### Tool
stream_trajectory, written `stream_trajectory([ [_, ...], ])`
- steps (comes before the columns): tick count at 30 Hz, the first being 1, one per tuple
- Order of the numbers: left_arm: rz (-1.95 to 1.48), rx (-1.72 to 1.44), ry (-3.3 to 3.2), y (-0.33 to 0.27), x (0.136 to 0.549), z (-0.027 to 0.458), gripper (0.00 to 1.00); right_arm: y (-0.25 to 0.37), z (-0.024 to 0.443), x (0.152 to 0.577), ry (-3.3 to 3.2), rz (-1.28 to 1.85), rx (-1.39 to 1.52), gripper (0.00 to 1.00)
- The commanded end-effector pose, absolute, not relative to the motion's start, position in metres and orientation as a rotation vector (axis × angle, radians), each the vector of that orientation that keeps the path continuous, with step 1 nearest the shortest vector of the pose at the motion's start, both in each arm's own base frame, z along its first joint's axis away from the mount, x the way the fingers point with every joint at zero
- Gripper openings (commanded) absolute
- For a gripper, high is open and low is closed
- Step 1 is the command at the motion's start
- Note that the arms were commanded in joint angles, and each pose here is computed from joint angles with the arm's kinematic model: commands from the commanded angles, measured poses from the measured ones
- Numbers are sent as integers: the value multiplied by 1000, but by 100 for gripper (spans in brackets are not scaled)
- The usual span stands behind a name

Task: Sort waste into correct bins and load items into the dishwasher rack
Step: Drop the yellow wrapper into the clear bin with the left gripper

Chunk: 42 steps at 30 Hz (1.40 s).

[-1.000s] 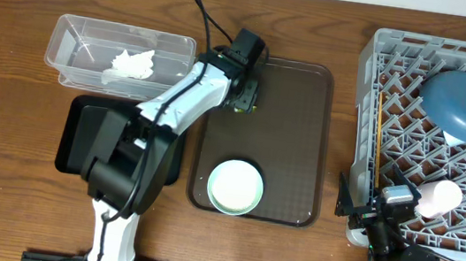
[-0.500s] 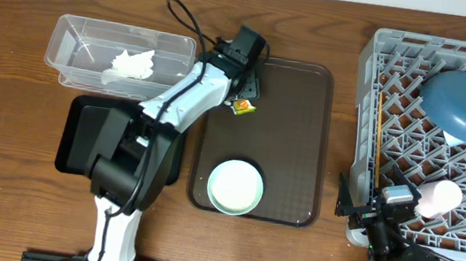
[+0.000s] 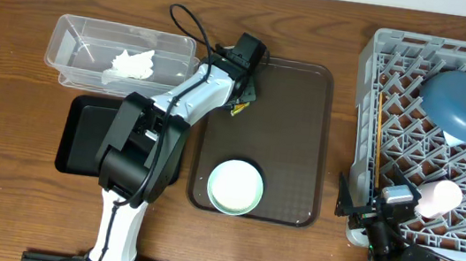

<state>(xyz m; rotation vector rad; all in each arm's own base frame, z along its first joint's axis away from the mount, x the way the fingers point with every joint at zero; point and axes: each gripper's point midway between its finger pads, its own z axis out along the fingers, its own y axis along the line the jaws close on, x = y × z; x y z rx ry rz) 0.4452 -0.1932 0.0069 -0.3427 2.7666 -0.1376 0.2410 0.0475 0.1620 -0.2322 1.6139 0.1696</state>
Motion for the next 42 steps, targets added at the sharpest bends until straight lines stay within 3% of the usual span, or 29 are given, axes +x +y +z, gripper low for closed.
stream_trajectory([
  [1, -145, -167, 2808, -198, 441, 7, 6, 45, 160, 242, 1619, 171, -213, 99],
  [7, -179, -17, 2710, -194, 433, 92, 6, 45, 160, 242, 1619, 171, -213, 99],
  [13, 24, -64, 2459, -130, 423, 212, 6, 45, 160, 242, 1619, 171, -213, 99],
  [16, 36, -104, 2414, -106, 425, 232, 6, 45, 160, 242, 1619, 171, -213, 99],
  [21, 88, -258, 2405, -56, 451, 215, 8, 45, 160, 242, 1619, 171, -213, 99],
  [28, -12, -366, 2430, -25, 480, 182, 35, 45, 160, 242, 1619, 171, -213, 99],
  [30, -49, -364, 2437, -26, 479, 182, 45, 45, 160, 242, 1619, 171, -213, 99],
  [31, -54, -362, 2437, -26, 477, 185, 56, 45, 160, 242, 1619, 171, -213, 99],
  [34, -57, -356, 2422, -26, 466, 204, 66, 45, 160, 242, 1619, 171, -213, 99],
  [42, -94, -344, 2355, -24, 412, 271, 73, 45, 160, 242, 1619, 171, -213, 99],
])
